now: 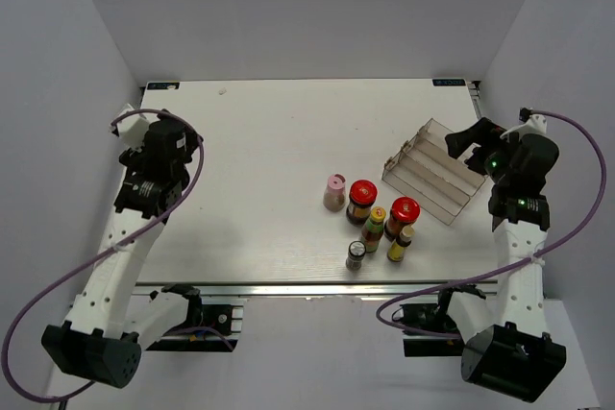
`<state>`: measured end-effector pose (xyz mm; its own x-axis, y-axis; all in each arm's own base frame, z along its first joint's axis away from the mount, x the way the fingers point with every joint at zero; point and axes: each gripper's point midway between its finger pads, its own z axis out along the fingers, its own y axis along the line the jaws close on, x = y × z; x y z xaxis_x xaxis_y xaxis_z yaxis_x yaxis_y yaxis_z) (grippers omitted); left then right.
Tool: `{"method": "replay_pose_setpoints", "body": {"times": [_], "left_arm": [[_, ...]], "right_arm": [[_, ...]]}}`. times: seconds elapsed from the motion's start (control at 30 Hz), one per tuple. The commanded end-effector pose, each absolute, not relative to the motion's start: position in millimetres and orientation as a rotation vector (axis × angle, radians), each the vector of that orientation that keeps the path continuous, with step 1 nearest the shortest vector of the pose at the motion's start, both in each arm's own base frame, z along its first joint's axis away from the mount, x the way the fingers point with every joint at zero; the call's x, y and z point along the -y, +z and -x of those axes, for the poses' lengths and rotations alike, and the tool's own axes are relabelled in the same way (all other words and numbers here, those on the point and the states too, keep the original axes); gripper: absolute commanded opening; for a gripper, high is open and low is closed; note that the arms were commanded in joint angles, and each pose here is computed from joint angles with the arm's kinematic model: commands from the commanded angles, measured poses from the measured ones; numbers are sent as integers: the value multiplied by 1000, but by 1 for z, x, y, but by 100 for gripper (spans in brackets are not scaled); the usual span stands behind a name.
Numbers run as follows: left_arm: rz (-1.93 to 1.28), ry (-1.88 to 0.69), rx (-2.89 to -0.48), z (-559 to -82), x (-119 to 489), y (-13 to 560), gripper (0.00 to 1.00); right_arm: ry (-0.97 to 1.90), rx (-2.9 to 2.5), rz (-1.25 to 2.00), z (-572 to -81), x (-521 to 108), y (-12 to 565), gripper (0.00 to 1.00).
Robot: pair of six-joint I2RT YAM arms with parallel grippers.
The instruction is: Organize the condiment bottles
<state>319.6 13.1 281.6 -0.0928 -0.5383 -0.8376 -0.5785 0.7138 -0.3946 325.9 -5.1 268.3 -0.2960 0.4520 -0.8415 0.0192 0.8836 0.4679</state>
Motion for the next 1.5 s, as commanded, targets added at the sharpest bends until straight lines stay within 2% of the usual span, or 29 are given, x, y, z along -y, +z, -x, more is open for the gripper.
{"method": "replay_pose_setpoints", "body": {"times": [0.0, 0.13, 0.33, 0.47, 0.53, 0.77, 0.9, 1.1, 1.47], "left_arm": [[882, 5, -1673, -309, -16, 298, 98], [859, 1, -1697, -309, -13, 292, 98], [704, -123, -1710, -322, 11, 295, 98], [644, -169, -1736, -329, 23, 289, 98], [610, -189, -1756, -333, 29, 283, 98], [563, -222, -1799, -342, 41, 271, 98], [569, -205, -1809, -342, 39, 265, 98], [560, -196, -1830, -347, 41, 258, 98], [512, -243, -1859, -351, 52, 249, 98]], "right_arm": [[452, -1723, -332, -327, 4, 296, 89], [471, -1682, -327, -324, 1, 297, 89], [618, -1699, -73, -300, -42, 306, 89], [655, -1645, 257, -272, -106, 324, 89], [633, -1677, 306, -262, -123, 322, 89], [599, -1915, 555, -240, -190, 258, 89], [404, -1993, 496, -250, -186, 241, 89], [349, -2060, 460, -243, -180, 223, 89], [349, -2249, 551, -203, -182, 166, 89]]}}
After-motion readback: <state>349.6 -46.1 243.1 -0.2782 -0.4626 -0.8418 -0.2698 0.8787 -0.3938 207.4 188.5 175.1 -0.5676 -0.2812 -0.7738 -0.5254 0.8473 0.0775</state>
